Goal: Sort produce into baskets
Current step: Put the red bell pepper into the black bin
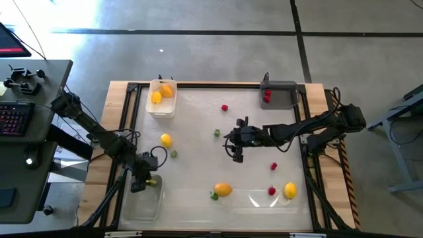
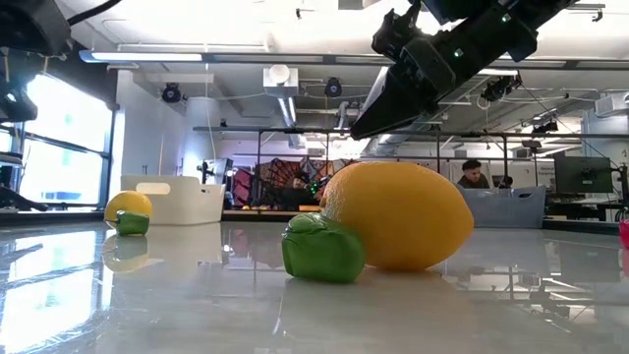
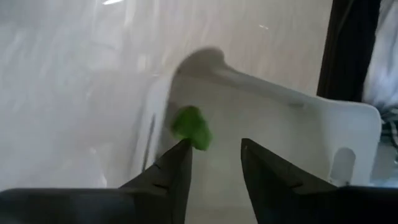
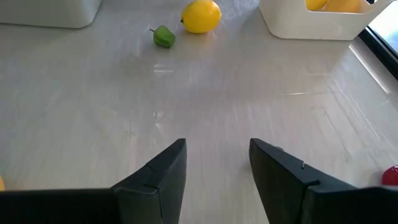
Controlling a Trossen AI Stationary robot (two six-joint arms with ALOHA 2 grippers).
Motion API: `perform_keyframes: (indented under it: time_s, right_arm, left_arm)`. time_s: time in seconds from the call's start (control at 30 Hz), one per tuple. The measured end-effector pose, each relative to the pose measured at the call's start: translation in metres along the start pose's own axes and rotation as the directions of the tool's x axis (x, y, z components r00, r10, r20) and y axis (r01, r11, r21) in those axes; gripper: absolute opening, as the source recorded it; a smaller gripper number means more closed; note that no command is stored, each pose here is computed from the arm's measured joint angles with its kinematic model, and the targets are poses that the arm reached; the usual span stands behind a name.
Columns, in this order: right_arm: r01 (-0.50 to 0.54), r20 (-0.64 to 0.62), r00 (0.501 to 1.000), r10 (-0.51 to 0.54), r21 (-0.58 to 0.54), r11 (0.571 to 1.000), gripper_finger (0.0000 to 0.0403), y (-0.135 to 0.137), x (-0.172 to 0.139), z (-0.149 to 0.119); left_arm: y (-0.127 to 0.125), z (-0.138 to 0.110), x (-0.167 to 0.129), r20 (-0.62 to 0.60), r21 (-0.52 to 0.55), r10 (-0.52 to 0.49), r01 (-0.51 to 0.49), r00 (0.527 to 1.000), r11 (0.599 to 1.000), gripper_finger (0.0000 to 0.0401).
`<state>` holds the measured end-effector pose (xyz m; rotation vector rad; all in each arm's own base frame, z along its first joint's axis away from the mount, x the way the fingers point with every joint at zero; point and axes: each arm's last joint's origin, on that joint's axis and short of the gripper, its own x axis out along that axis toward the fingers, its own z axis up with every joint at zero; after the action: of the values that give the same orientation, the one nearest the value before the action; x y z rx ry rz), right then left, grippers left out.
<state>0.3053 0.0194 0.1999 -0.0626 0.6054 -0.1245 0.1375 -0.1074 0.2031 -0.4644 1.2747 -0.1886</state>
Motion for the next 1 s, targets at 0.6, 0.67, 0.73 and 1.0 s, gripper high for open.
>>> perform_keyframes:
  time_s: [0.6,0.67,0.73,1.0]
  right_arm:
    - [0.033,-0.006,0.999,-0.033,-0.006,0.999,0.0167,0.0,0.0,-0.001]
    - [0.033,-0.006,0.999,-0.033,-0.01,0.999,0.0167,0.0,0.0,-0.001]
    - [0.033,-0.006,0.999,-0.033,-0.01,0.999,0.0167,0.0,0.0,-0.001]
    - [0.028,-0.035,0.999,-0.029,-0.015,0.999,0.0167,0.0,0.0,-0.004]
  left_arm:
    - [0.012,0.039,-0.036,0.336,0.451,-0.21,0.039,0.918,0.891,0.0035]
    - [0.021,0.047,-0.041,0.392,0.481,-0.186,-0.028,0.901,0.876,0.0015]
    - [0.03,0.056,-0.045,0.448,0.496,-0.155,-0.101,0.881,0.862,0.0004]
    - [0.054,0.094,-0.044,0.578,0.579,-0.139,-0.285,0.804,0.764,0.0003]
